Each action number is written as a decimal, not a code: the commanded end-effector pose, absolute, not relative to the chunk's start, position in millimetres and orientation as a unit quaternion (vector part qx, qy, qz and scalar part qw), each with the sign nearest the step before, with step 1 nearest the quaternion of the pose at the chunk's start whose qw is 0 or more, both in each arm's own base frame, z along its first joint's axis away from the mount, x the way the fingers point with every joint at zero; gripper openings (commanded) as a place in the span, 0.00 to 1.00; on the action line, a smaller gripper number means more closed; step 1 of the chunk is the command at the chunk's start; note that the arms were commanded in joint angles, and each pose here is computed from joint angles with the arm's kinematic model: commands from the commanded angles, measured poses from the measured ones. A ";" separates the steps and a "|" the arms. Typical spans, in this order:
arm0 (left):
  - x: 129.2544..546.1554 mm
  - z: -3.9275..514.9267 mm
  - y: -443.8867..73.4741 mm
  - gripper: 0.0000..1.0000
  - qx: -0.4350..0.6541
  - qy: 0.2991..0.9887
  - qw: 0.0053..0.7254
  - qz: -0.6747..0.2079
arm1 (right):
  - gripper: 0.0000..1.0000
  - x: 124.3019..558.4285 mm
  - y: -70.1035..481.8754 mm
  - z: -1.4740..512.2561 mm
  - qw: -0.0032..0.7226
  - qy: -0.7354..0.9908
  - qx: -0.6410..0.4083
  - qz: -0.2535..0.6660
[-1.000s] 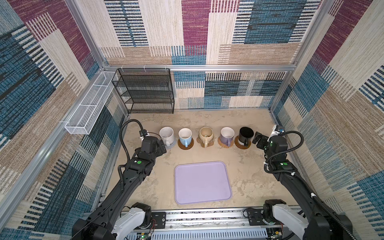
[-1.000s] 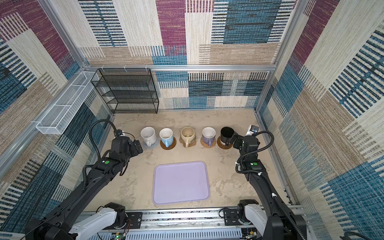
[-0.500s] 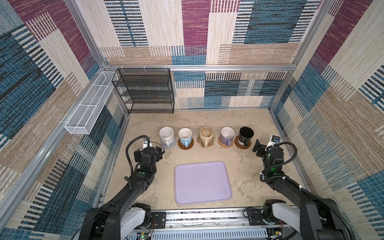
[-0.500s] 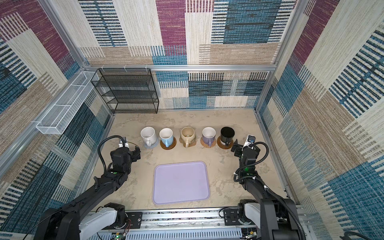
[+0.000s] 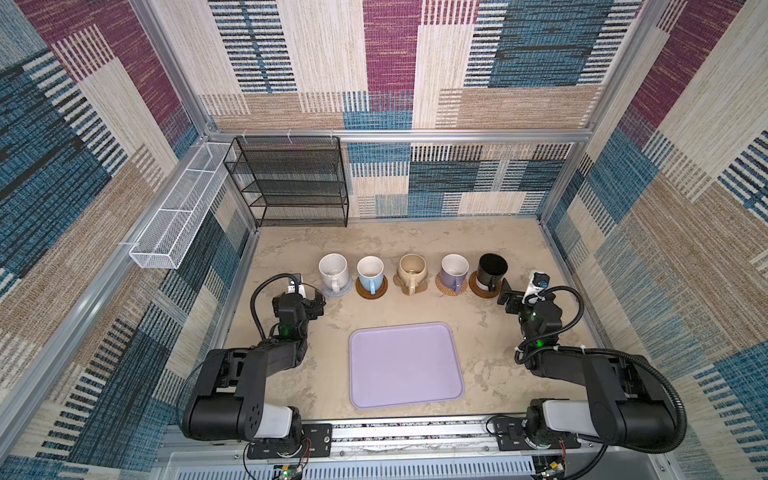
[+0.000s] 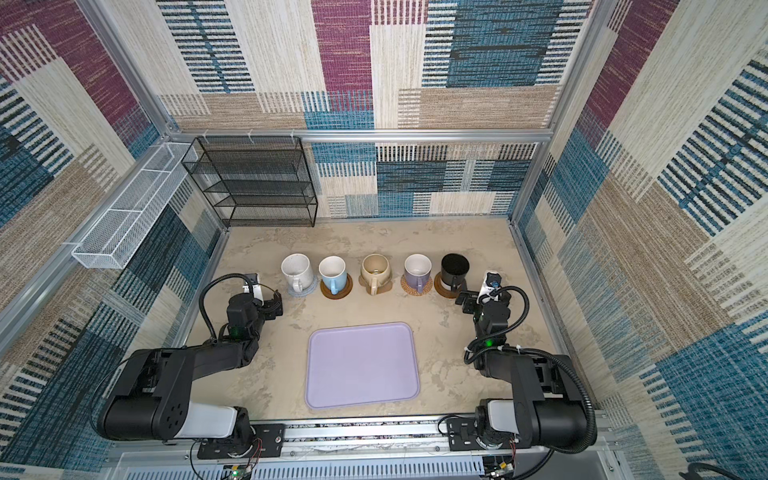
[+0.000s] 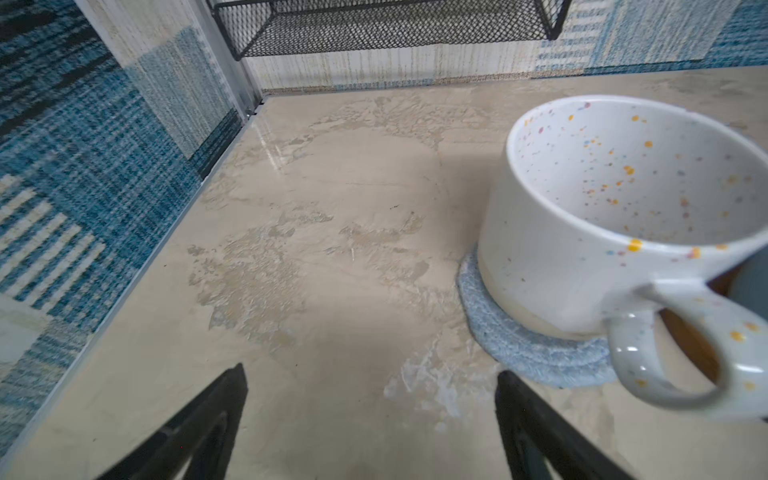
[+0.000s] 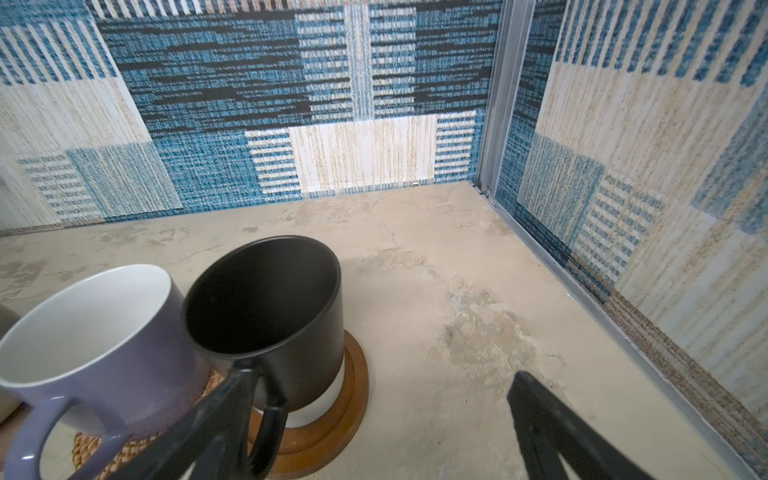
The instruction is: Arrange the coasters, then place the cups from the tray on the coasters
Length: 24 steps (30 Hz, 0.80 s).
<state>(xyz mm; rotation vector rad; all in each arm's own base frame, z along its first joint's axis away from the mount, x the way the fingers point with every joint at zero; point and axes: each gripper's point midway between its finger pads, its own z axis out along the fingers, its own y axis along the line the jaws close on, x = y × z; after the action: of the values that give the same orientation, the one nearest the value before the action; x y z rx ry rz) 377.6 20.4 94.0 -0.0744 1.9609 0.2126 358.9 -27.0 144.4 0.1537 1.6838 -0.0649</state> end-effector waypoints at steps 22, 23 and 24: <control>404.7 92.9 8.7 0.99 -0.001 0.831 0.556 0.007 | 1.00 374.6 -3.0 143.5 0.691 0.723 0.010 0.011; 404.5 92.5 8.4 0.99 -0.001 0.832 0.555 0.007 | 1.00 375.3 -0.7 143.9 0.690 0.724 0.003 0.015; 404.5 92.5 8.4 0.99 0.000 0.832 0.555 0.007 | 1.00 376.1 0.6 144.0 0.690 0.724 0.000 0.017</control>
<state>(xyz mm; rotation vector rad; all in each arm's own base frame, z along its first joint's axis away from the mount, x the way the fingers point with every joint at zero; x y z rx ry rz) 404.0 9.6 90.6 -0.0010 1.9701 0.0262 373.2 -5.4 132.4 0.0407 1.6594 0.0228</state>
